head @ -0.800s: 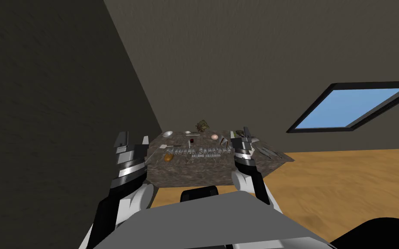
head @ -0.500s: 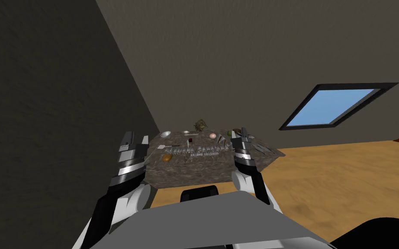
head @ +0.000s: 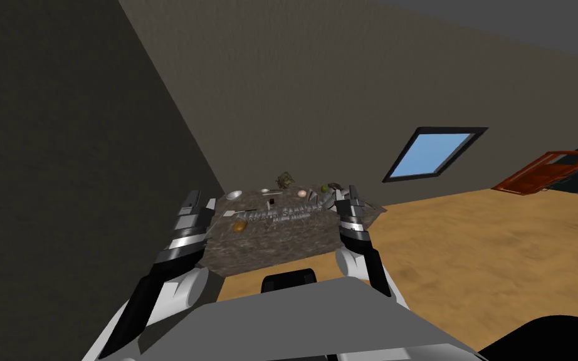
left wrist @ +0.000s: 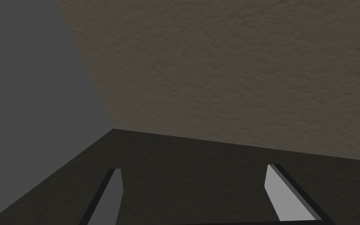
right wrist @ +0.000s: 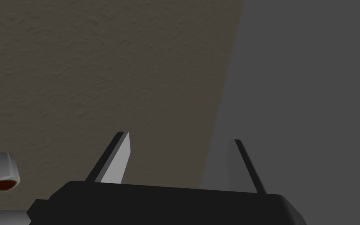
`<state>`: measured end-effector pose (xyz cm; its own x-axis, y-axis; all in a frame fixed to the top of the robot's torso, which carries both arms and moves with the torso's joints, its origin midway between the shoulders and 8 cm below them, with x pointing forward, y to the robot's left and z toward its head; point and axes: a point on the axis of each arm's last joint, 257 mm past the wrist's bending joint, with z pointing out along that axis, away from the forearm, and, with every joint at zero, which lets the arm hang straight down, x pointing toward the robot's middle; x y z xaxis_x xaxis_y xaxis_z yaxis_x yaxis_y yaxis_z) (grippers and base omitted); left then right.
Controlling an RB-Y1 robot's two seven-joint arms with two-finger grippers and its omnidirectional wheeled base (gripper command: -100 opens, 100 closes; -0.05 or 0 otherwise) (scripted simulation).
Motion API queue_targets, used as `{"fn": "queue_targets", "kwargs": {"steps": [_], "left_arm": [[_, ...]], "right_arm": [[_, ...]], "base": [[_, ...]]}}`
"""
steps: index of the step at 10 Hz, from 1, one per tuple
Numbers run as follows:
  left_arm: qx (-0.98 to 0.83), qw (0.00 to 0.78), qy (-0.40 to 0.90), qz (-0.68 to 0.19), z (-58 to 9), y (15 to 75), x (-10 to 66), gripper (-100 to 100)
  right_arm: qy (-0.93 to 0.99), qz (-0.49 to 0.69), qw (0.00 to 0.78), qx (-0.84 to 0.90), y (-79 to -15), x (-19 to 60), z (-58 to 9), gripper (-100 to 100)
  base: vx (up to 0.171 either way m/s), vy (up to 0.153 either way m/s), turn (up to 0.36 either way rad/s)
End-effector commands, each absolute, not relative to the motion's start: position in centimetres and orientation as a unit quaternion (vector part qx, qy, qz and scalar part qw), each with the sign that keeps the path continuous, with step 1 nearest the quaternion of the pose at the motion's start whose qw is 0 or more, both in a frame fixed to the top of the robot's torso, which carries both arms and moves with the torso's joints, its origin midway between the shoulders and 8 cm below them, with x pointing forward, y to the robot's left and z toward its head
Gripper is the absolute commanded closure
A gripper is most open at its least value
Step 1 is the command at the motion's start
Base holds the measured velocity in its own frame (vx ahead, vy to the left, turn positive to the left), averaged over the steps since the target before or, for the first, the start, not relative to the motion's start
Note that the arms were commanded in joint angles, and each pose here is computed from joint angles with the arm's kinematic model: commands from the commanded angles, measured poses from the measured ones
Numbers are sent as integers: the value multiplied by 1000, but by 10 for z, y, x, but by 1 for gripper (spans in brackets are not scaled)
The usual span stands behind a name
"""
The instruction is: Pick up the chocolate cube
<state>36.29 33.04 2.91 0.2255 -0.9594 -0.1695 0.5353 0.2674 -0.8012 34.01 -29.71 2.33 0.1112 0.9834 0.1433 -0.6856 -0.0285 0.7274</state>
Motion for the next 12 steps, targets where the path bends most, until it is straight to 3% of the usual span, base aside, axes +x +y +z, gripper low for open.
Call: {"fn": "queue_targets", "kwargs": {"steps": [1, 12], "left_arm": [[-316, 716, 352, -514, 26, 336, 368, -100], [-402, 696, 432, -410, -23, 437, 402, -100]], "right_arm": [[218, 630, 662, 342, -297, 340, 23, 0], [218, 630, 662, 342, -297, 340, 23, 0]], "base": [[-62, 15, -99], [-67, 2, -189]]}}
